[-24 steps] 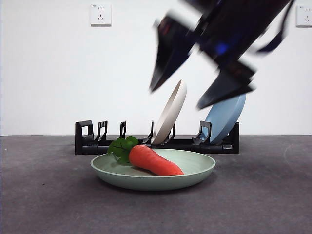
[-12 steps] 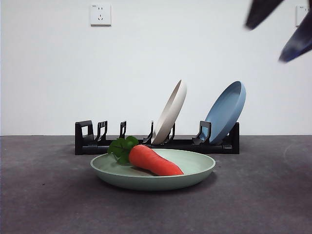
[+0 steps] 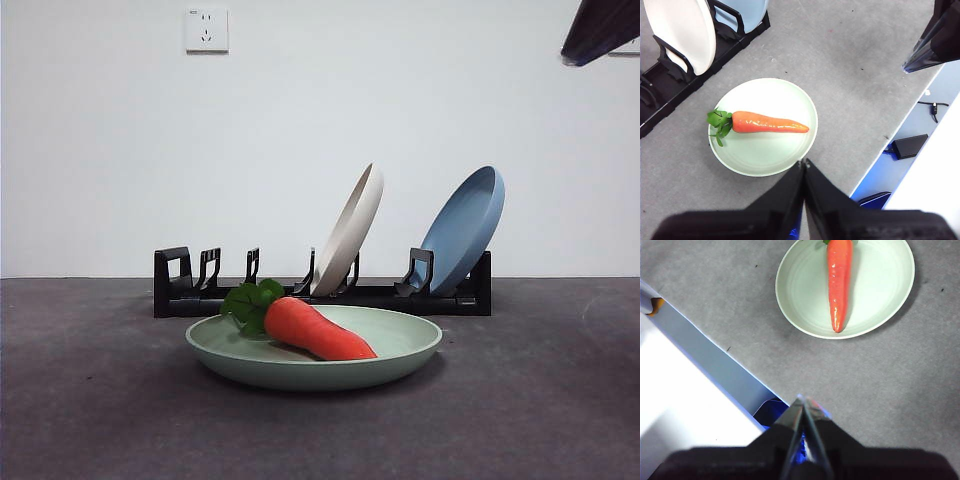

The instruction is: Take the green plate from the plate rack,put the plate on the table,take the carrot from the table,put the carrot in the plate

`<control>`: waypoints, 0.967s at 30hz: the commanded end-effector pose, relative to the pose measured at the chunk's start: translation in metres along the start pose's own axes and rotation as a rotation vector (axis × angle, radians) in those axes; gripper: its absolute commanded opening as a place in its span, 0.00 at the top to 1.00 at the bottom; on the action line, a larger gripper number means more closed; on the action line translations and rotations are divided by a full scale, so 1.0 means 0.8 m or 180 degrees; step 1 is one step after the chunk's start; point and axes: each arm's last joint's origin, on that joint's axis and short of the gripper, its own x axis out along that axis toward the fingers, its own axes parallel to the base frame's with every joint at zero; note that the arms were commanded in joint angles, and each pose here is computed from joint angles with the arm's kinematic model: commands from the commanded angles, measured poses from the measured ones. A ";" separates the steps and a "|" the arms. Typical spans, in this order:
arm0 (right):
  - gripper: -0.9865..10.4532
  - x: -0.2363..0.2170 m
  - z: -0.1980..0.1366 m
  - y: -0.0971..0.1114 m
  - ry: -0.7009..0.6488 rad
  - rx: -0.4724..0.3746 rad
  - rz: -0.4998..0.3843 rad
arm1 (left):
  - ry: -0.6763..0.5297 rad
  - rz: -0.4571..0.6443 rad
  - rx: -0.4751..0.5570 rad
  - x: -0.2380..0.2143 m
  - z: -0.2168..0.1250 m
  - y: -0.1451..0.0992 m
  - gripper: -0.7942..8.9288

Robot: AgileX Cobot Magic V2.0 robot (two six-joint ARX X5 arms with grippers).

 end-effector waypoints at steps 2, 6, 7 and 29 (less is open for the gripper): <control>0.91 0.002 -0.001 0.000 0.0009 0.0015 -0.0005 | 0.0009 0.0010 -0.0012 0.001 -0.001 0.000 0.92; 0.91 0.002 -0.001 0.000 0.0009 0.0015 -0.0005 | 0.0008 0.0009 -0.0013 0.001 -0.001 0.000 0.92; 0.91 0.002 -0.001 0.000 0.0009 0.0016 -0.0005 | 0.0009 0.0009 -0.0012 0.001 -0.001 0.000 0.92; 0.91 0.002 -0.001 0.000 0.0012 0.0016 -0.0004 | -0.1282 0.1044 -0.0277 -0.060 0.018 0.087 0.92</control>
